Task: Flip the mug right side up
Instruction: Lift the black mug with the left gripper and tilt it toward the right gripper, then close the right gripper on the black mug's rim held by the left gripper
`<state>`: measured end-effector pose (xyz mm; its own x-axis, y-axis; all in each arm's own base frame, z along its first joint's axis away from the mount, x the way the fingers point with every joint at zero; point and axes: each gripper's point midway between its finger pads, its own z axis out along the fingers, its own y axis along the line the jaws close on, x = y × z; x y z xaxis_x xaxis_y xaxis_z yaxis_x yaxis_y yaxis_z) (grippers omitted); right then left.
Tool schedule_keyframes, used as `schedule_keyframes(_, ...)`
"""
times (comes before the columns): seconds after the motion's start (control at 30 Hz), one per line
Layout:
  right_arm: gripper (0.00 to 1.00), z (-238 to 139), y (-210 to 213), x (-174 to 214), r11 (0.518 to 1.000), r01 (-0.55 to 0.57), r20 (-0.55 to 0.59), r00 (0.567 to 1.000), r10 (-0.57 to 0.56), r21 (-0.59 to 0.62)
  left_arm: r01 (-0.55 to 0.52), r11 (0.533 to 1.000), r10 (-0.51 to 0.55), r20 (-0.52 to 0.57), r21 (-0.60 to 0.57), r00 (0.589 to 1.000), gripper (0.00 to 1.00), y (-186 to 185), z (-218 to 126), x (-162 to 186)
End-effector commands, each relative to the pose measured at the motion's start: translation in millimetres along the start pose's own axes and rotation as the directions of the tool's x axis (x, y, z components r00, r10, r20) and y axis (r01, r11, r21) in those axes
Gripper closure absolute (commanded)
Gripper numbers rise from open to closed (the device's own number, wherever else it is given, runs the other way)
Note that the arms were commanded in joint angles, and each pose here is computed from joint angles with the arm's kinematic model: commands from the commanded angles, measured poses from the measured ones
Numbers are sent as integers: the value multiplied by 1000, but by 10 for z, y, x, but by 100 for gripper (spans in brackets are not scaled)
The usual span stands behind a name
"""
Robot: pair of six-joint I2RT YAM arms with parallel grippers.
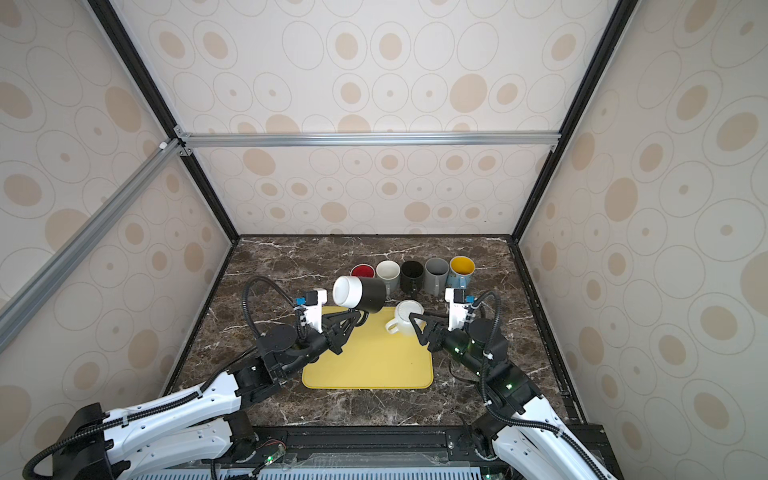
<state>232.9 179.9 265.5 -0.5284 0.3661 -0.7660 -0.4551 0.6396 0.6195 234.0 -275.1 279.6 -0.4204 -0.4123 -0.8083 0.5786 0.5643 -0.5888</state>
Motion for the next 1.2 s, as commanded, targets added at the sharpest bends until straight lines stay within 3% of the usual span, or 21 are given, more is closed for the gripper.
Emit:
schedule_keyframes(0.0,48,41,394,-186,969,-105,40,992,117,-222,88,964,-159,278,251,947,100,-507,-249,-796)
schedule_keyframes(0.13,50,108,550,-332,915,-172,89,972,218,-365,147,928,-269,340,343,901,100,-505,-379,-905)
schedule_keyframes(0.37,48,287,858,-412,824,-218,16,964,265,-523,188,873,-364,344,450,866,100,-573,-393,-976)
schedule_keyframes(0.8,47,349,1326,-327,790,-103,10,991,137,-605,213,847,-400,319,488,859,100,-616,-276,-972)
schedule_keyframes(1.17,50,556,1317,-258,782,-179,-46,981,190,-597,228,827,-437,332,514,836,100,-585,-293,-980)
